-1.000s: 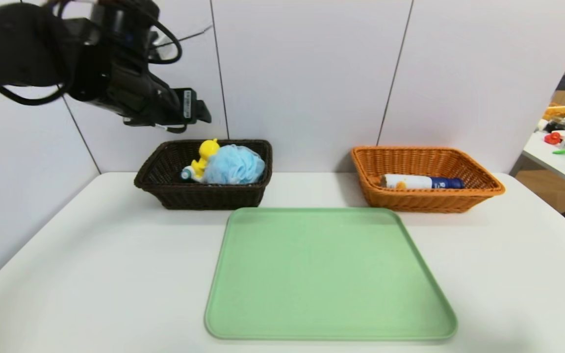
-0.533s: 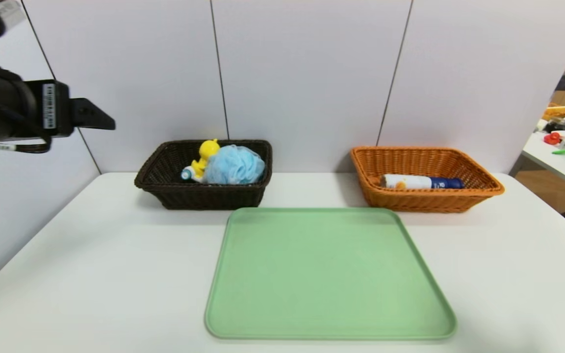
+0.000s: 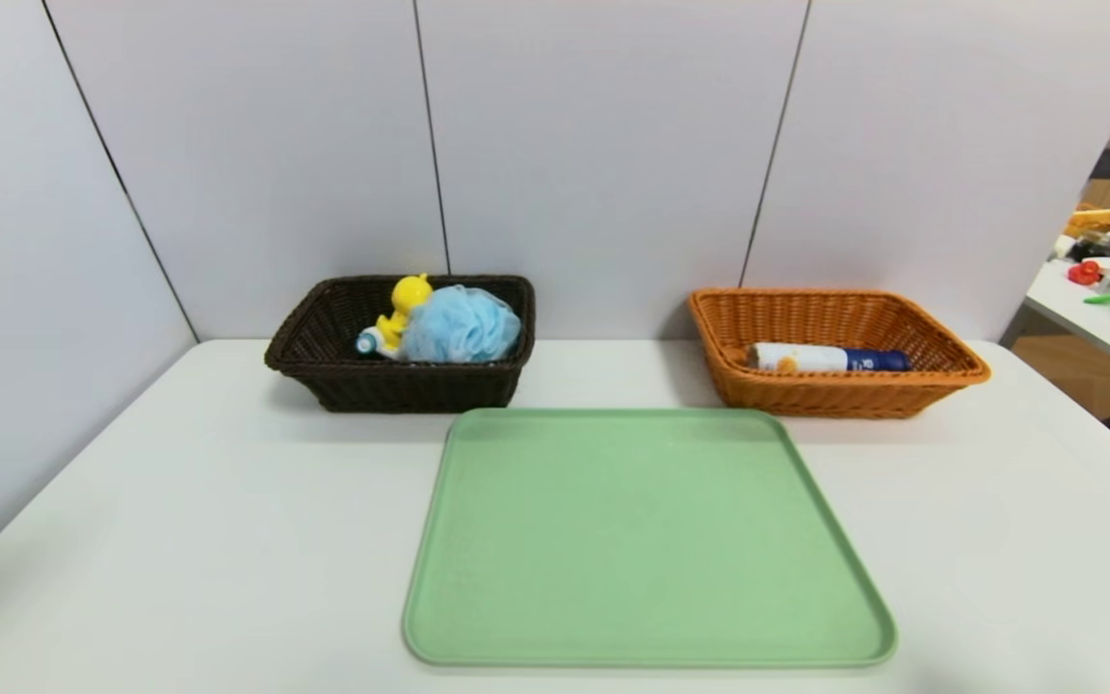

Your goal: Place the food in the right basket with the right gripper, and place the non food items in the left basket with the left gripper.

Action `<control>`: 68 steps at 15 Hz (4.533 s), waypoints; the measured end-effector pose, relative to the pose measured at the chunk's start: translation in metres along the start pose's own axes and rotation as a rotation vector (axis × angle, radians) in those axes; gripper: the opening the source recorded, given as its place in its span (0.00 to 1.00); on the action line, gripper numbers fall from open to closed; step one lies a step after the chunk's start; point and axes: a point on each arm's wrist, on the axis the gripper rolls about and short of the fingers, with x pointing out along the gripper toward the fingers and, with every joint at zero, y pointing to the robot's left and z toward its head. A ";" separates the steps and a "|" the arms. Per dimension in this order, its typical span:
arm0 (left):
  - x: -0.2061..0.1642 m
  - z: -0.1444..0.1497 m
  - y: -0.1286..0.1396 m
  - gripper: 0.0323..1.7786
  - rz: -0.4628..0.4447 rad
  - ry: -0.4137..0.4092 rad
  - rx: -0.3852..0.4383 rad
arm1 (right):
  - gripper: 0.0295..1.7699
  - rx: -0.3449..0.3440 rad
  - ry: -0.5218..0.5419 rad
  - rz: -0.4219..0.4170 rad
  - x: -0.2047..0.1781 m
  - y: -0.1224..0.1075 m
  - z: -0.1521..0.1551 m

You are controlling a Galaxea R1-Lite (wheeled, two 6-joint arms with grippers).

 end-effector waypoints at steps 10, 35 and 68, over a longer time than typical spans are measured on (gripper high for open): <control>-0.066 -0.120 0.049 0.95 0.011 -0.144 0.006 | 0.96 0.051 -0.262 -0.038 -0.049 -0.004 -0.032; -0.068 -0.201 0.064 0.95 -0.098 -0.457 0.137 | 0.96 -0.147 -0.772 0.066 -0.032 0.007 -0.096; -0.030 -0.253 0.059 0.95 -0.325 -0.240 0.181 | 0.96 -0.190 -0.524 0.055 0.007 0.013 -0.141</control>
